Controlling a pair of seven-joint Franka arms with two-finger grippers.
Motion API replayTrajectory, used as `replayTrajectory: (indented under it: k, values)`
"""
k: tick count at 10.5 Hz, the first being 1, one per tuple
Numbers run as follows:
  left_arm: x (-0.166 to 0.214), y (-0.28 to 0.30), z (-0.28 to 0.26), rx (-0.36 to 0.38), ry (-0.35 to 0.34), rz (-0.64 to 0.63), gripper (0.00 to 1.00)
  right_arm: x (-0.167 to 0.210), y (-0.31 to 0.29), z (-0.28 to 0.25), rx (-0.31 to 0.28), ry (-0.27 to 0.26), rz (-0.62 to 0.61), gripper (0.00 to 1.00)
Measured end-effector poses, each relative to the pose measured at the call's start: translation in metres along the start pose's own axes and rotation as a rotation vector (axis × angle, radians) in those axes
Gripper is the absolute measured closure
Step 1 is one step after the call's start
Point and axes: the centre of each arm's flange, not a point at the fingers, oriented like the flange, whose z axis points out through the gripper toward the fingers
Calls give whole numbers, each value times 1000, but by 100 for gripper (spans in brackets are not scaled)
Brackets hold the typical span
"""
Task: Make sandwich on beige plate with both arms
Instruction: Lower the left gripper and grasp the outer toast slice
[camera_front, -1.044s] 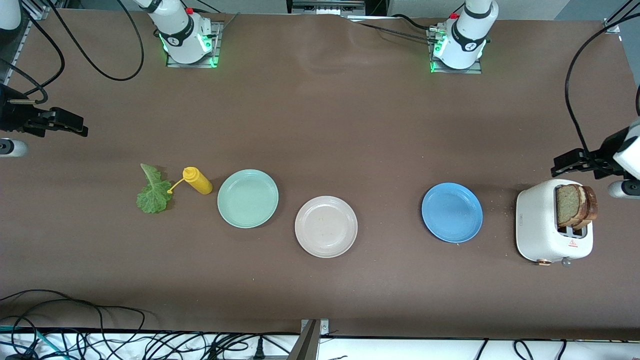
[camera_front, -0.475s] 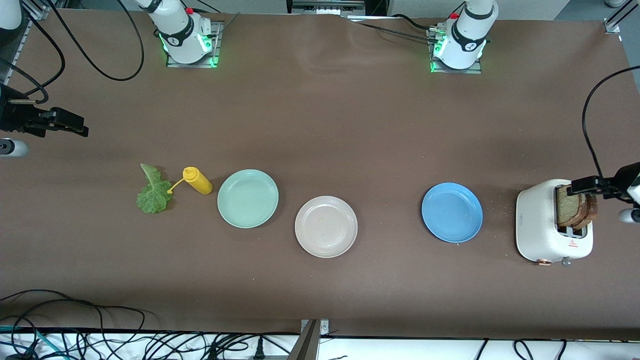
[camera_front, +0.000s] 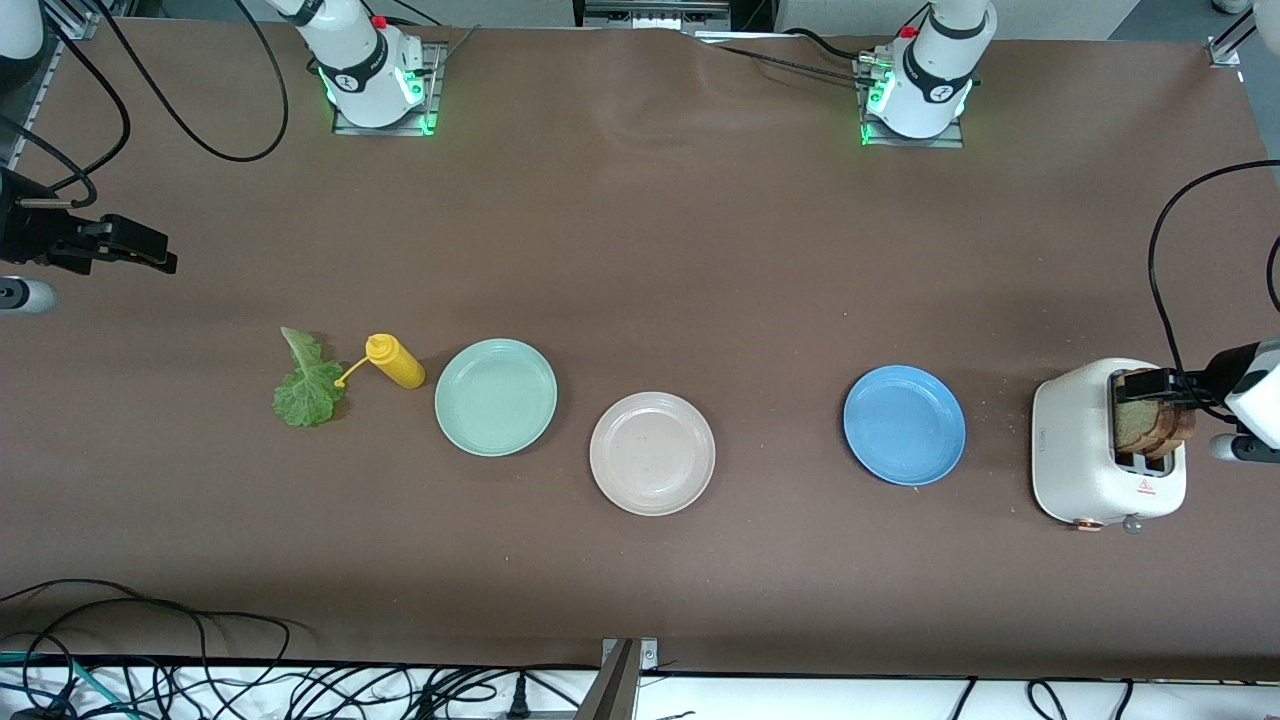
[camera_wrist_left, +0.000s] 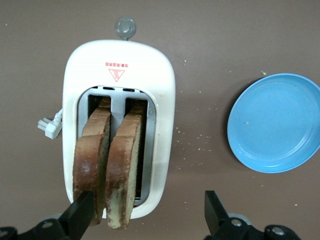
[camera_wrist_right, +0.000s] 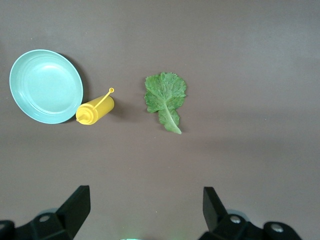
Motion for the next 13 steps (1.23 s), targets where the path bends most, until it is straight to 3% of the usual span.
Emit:
replayTrajectory:
  k: [13]
  values:
    - [10, 19, 20, -6, -28, 36, 2, 0, 0, 0, 0, 0, 0, 0]
